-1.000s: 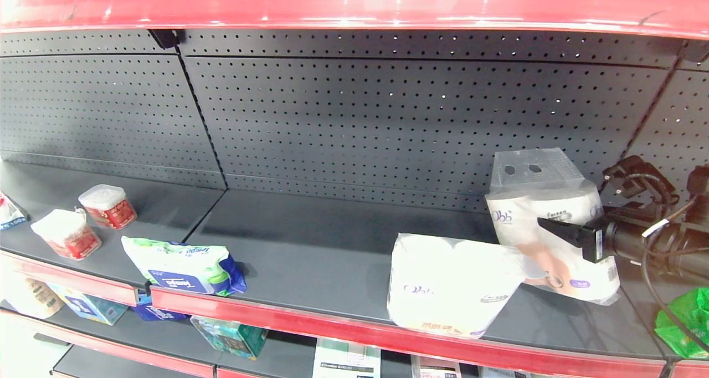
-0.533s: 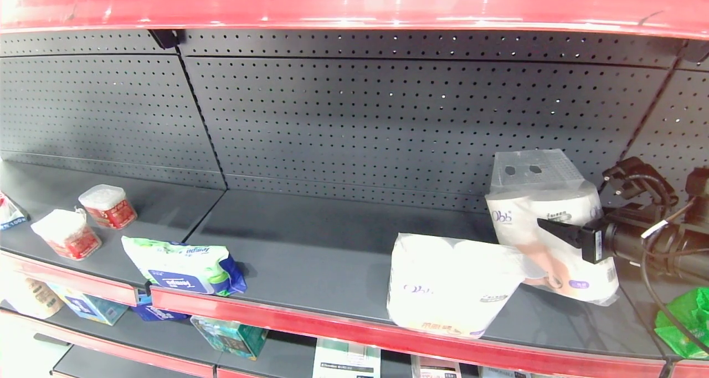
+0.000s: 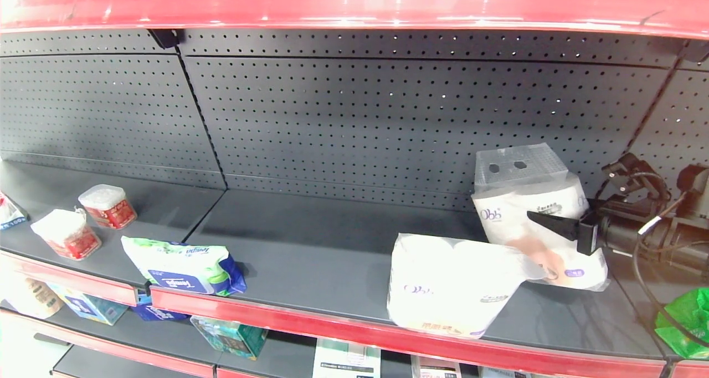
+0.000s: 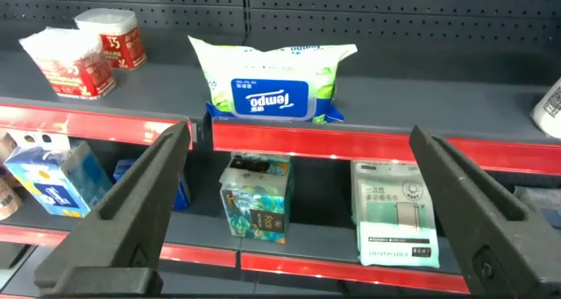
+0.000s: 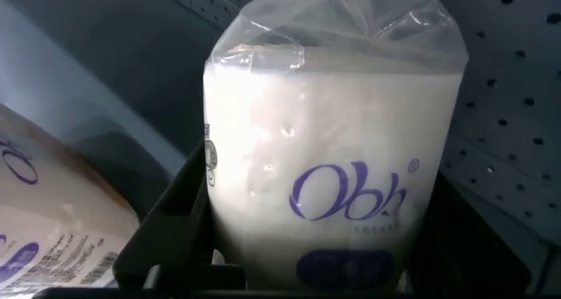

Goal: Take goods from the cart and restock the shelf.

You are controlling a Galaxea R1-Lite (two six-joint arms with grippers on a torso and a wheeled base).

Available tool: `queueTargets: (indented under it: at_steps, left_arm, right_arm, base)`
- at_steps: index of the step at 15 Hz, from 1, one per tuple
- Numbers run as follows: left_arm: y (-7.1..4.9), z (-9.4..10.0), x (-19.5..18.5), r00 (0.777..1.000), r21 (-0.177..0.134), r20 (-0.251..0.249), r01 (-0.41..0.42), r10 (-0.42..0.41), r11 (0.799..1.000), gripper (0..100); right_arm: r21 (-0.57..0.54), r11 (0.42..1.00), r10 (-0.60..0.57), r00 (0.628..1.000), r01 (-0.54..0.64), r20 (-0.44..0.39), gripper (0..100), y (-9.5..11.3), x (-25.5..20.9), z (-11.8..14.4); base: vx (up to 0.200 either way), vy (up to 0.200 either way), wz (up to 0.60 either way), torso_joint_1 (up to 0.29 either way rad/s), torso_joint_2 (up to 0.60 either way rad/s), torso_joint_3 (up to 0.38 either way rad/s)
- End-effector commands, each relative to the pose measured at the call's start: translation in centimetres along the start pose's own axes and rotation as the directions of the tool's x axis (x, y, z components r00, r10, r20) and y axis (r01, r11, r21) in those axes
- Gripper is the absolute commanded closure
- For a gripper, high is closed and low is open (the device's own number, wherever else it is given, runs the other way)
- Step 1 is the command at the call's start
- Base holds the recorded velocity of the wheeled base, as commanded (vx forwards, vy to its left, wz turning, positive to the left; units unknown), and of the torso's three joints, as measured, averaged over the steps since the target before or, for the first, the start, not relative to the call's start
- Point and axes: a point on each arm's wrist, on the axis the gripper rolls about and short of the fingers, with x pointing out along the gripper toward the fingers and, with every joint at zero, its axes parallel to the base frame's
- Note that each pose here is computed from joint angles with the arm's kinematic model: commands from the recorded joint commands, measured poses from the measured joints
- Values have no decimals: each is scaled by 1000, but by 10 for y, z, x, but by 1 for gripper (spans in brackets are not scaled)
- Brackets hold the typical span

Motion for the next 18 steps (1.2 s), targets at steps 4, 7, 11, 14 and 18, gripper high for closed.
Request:
queueTargets:
  at_steps: [4,7,11,14,18]
  left_arm:
    - [0,0,0,1000,0,2,0,0,1000,0]
    - [0,0,0,1000,0,2,0,0,1000,0]
    - [0,0,0,1000,0,2,0,0,1000,0]
    - [0,0,0,1000,0,2,0,0,1000,0]
    - [0,0,0,1000,0,2,0,0,1000,0]
  right_arm:
    - [1,990,141,988,-142,59,100,-11,8,3]
    - [16,964,263,963,-264,54,100,-7,30,-6]
    - [-41,942,335,938,-332,86,100,-14,51,-17]
    - [-103,928,367,925,-357,103,100,-26,48,-29]
    - [-137,907,412,907,-398,92,100,-29,39,-54]
  base:
    - [0,0,0,0,0,0]
    - [0,0,0,0,0,0]
    - [0,0,0,0,0,0]
    - [0,0,0,0,0,0]
    - [0,0,0,0,0,0]
